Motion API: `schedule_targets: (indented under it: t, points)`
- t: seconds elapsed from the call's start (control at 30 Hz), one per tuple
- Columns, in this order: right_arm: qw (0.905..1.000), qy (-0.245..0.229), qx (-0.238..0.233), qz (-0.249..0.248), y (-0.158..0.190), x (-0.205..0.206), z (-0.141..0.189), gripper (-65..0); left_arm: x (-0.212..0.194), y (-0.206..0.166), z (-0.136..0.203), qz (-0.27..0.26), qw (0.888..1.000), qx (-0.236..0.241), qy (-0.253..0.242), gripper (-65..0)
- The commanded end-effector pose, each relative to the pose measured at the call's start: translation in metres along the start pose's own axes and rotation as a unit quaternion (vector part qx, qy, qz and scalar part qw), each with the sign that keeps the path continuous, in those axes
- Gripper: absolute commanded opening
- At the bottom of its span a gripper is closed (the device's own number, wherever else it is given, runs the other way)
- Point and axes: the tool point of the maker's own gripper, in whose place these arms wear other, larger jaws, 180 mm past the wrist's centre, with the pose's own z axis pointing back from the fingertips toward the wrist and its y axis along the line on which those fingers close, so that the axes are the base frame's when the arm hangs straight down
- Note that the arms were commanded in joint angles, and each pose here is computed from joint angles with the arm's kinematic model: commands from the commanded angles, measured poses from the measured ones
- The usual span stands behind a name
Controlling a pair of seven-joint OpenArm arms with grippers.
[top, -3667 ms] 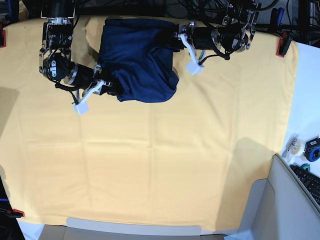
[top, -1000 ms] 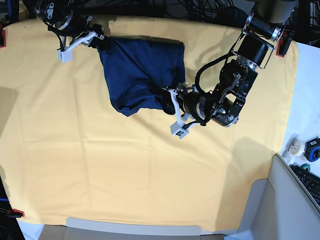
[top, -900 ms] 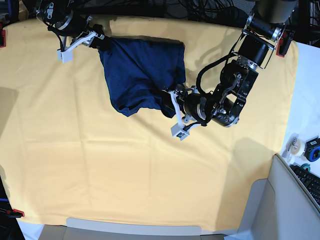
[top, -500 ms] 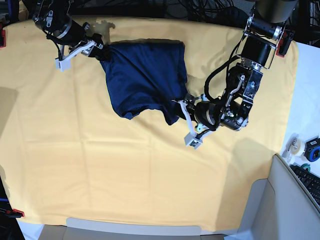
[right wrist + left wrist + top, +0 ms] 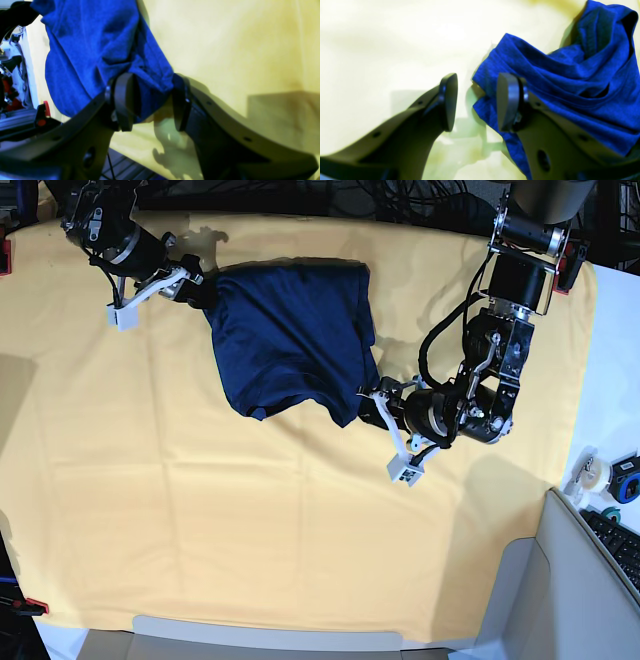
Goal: Fold the T-shirt properly
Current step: 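Lower the shirt and fold its sides inward with both grippers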
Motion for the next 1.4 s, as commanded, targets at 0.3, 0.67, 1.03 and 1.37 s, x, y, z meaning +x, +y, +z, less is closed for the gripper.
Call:
schedule_targets:
  t: [0.3, 0.67, 1.03, 1.37]
  points:
    - [0.9916, -0.086, -0.097, -0.011, -0.064, 0.044, 0.062, -40.3, 0.020, 0.007, 0.029, -0.023, 0.999, 0.015, -0.046, -42.2]
    - [0.9831, -0.114, 0.019, 0.141, 0.041, 0.110, 0.027, -63.8, -0.058, -0.043, 0.074, -0.050, 0.998, -0.012, -0.048, -65.0]
    - [0.9624, -0.007, 0.149, 0.227, 0.129, 0.052, -0.048, -65.0, -0.089, -0.121, 0.049, -0.093, 0.990, -0.108, 0.004, -65.0]
    - [0.9668, 0.027, 0.147, 0.207, 0.120, 0.051, -0.073, -65.0, -0.075, -0.140, 0.045, -0.078, 0.988, -0.130, -0.027, -65.0]
